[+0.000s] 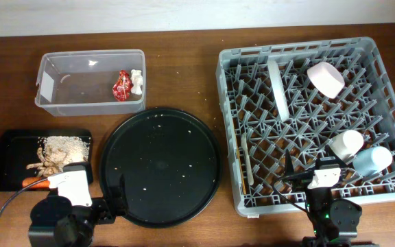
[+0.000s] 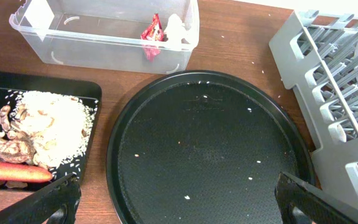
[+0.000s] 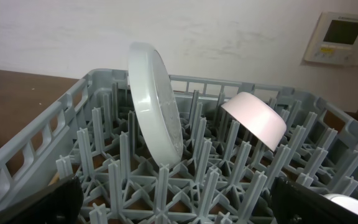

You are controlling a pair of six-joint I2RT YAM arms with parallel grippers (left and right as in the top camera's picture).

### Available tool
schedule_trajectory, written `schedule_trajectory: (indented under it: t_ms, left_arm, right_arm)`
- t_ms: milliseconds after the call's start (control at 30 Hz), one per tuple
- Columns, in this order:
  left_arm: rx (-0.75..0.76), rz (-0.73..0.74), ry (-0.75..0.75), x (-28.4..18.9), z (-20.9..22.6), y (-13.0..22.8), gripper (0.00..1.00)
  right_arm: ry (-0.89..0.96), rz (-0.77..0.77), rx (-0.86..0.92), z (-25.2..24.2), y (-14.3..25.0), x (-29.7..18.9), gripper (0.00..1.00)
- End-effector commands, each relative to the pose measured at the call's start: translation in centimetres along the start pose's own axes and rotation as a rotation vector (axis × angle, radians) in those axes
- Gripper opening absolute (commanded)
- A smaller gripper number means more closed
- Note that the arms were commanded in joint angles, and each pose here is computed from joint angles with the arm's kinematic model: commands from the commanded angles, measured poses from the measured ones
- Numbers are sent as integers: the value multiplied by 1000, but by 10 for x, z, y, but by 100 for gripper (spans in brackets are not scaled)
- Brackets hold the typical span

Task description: Sort waste into correct bins and load items into the dishwasher rack

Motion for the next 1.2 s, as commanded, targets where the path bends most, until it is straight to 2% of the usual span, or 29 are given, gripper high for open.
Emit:
schedule_trajectory:
  t_ms: [0,200,233,367,533,633,733,800,867,933,1167]
  left_arm:
    - [11,-2,-5,0,1,1,99]
    - [11,-3,-9,-1,1,1,99]
    - [11,-17,-66,-3,9,1,99]
    - [11,-29,-100,9,17,28,99]
    - [4,-291,-59,58,21,43,99]
    - [7,-485,-30,73,20,33,99]
    - [113,-708,-36,78,18,18,99]
    - [199,-767,-57,80,17,17,99]
    - [205,-683,-63,93,19,31,99]
    - [218,-529,-51,110,21,56,99]
    - [224,-533,-26,109,18,55,99]
  right_arm:
    - [20,6,1,-3,2,0,98]
    - [20,6,1,-3,2,0,98]
    - [20,6,1,-3,2,0,98]
    - [20,6,1,-3,2,0,98]
    - [20,6,1,-3,2,0,98]
    - [20,6,1,-3,2,0,98]
    - [20,6,1,-3,2,0,98]
    - [20,6,1,-3,2,0,98]
    - [20,6,1,-3,2,0,99]
    - [20,6,1,-3,2,0,98]
    - [20,6,1,-3,2,0,98]
Point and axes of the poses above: each gripper's point midway between its finger pads, its own x axis out along the fingers, its own z axis along the line the jaws close on, y = z × x, the point moved 5 cm from there along -x, back along the fingers, and after that the axes turned 1 degree about x, right-handed, at the moved point
